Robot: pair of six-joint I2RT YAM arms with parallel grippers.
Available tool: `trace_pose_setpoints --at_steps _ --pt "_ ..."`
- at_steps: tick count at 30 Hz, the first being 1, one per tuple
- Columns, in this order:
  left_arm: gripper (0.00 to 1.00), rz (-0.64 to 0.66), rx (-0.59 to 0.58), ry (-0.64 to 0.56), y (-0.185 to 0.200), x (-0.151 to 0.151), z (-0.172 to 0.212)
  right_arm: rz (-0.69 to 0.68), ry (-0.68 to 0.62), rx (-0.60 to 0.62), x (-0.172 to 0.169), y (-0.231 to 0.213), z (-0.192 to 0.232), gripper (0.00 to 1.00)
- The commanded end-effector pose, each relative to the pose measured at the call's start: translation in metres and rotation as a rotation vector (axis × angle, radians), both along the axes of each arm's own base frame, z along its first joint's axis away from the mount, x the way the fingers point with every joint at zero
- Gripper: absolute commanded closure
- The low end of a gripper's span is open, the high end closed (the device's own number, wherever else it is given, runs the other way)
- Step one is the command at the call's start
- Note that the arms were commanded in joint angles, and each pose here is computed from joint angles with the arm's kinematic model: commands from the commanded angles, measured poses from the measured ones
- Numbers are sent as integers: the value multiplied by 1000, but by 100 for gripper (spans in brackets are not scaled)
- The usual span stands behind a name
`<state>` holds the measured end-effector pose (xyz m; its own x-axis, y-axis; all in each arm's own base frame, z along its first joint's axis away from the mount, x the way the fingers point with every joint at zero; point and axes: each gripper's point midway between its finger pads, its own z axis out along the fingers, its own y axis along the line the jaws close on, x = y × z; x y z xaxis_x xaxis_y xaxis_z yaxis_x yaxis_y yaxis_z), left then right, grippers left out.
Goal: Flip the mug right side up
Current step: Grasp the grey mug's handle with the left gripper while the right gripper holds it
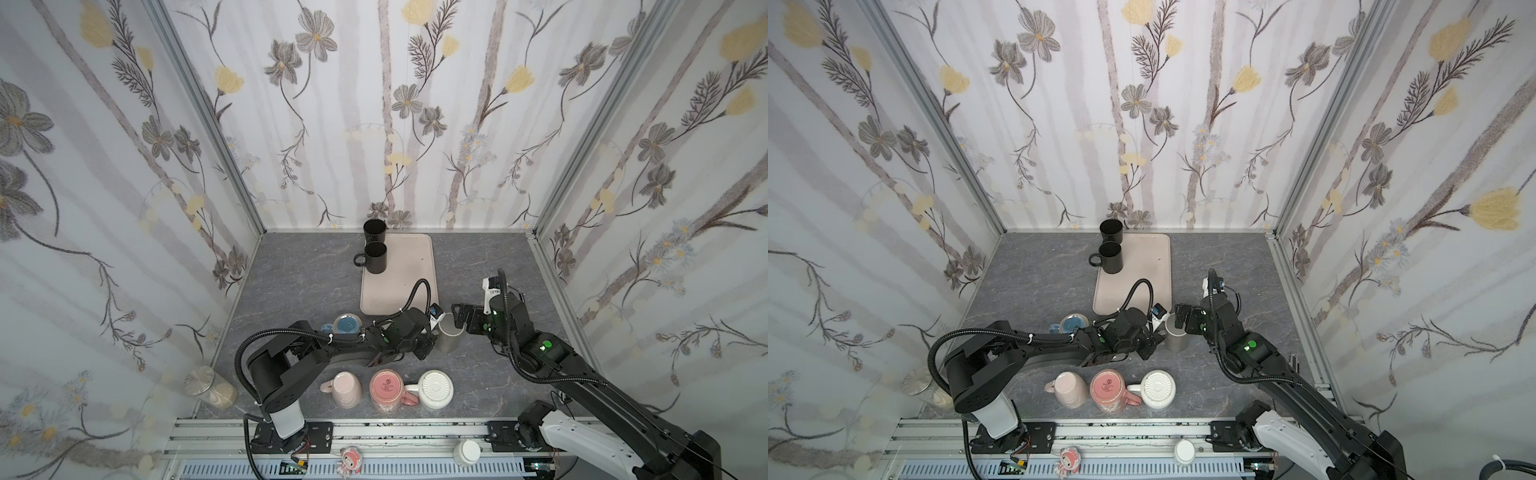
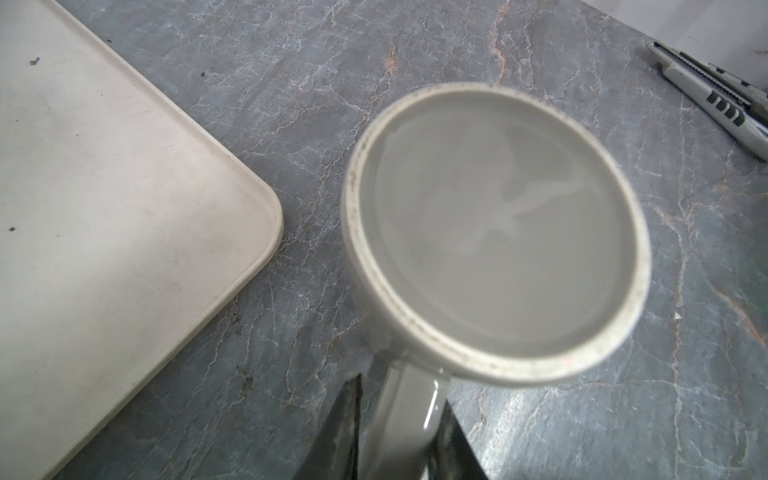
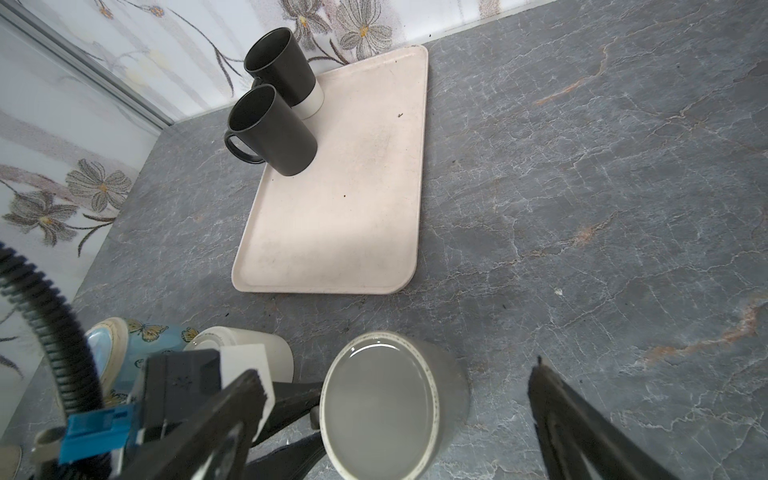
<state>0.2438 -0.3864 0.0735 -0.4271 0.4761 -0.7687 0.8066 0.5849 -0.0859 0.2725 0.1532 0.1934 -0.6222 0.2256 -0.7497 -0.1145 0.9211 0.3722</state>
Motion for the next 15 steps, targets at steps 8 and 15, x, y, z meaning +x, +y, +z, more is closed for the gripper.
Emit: trace_pose_setpoints --at_steps 8,15 --pt "95 23 34 -156 -10 10 14 -17 -13 27 1 -1 4 1" --pt "100 74 -21 -207 -9 17 33 -48 -37 38 1 -7 9 1"
